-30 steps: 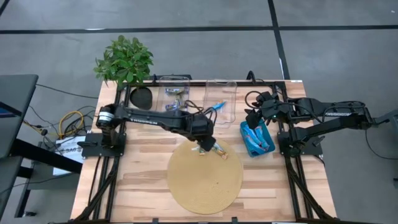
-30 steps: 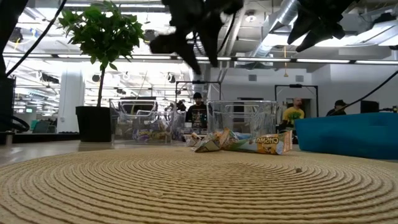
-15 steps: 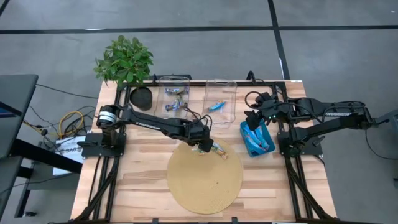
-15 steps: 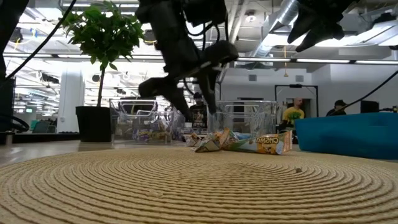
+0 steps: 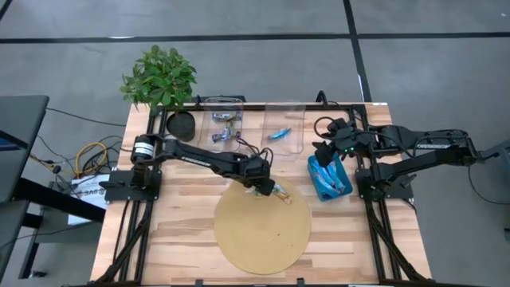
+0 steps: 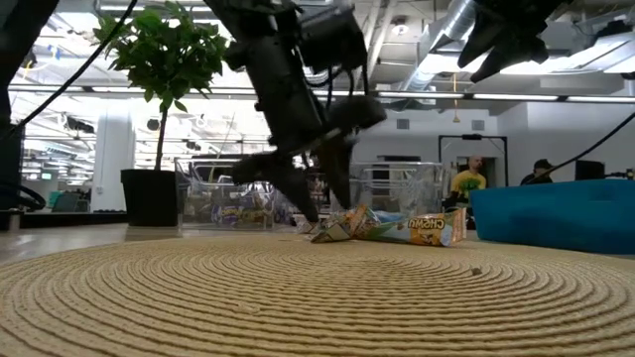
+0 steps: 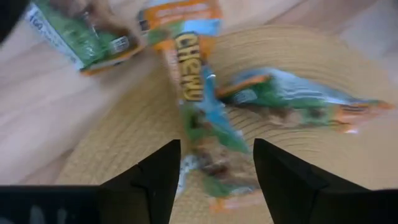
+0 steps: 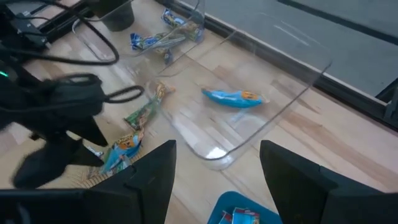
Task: Pick and place Granola Bars by type
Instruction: Put the yellow granola bar into the right transparent bin
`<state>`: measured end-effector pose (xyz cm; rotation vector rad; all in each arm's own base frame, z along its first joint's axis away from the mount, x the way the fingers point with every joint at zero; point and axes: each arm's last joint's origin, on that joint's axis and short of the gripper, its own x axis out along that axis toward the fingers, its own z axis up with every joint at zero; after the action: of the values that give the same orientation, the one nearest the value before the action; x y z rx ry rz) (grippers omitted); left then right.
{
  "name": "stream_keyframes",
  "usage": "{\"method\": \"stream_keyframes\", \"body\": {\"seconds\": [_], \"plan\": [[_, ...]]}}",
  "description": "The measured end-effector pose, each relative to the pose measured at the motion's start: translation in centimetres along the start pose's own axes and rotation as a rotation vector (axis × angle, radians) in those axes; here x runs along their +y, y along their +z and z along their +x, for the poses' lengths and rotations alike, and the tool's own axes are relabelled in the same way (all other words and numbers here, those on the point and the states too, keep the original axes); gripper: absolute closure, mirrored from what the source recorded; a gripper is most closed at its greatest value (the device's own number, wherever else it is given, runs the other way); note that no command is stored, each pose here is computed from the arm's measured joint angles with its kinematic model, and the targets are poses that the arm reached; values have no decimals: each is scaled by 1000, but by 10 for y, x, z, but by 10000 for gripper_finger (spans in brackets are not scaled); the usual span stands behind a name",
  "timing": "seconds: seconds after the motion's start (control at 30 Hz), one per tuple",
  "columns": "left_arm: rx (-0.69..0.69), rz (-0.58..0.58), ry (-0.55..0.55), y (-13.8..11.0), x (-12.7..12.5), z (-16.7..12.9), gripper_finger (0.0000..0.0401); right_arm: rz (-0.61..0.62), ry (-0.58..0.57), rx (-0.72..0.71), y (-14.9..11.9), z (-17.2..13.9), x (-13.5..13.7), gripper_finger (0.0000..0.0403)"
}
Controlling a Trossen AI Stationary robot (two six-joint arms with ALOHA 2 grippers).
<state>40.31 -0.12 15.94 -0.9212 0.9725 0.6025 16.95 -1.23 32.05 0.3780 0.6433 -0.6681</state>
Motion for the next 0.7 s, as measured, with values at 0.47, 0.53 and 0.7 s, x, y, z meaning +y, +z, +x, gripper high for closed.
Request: {"method": "stream_keyframes", "body": {"seconds": [0.47, 0.53, 0.7], "plan": [[37, -2, 11, 5, 6, 19, 219, 0, 0, -1, 0, 0, 0, 180], [42, -2, 6, 5, 6, 18, 234, -2, -1, 1, 0, 0, 0, 180], [37, 23, -13, 8, 0, 15, 300, -23, -1, 0, 0, 0, 0, 180]]}}
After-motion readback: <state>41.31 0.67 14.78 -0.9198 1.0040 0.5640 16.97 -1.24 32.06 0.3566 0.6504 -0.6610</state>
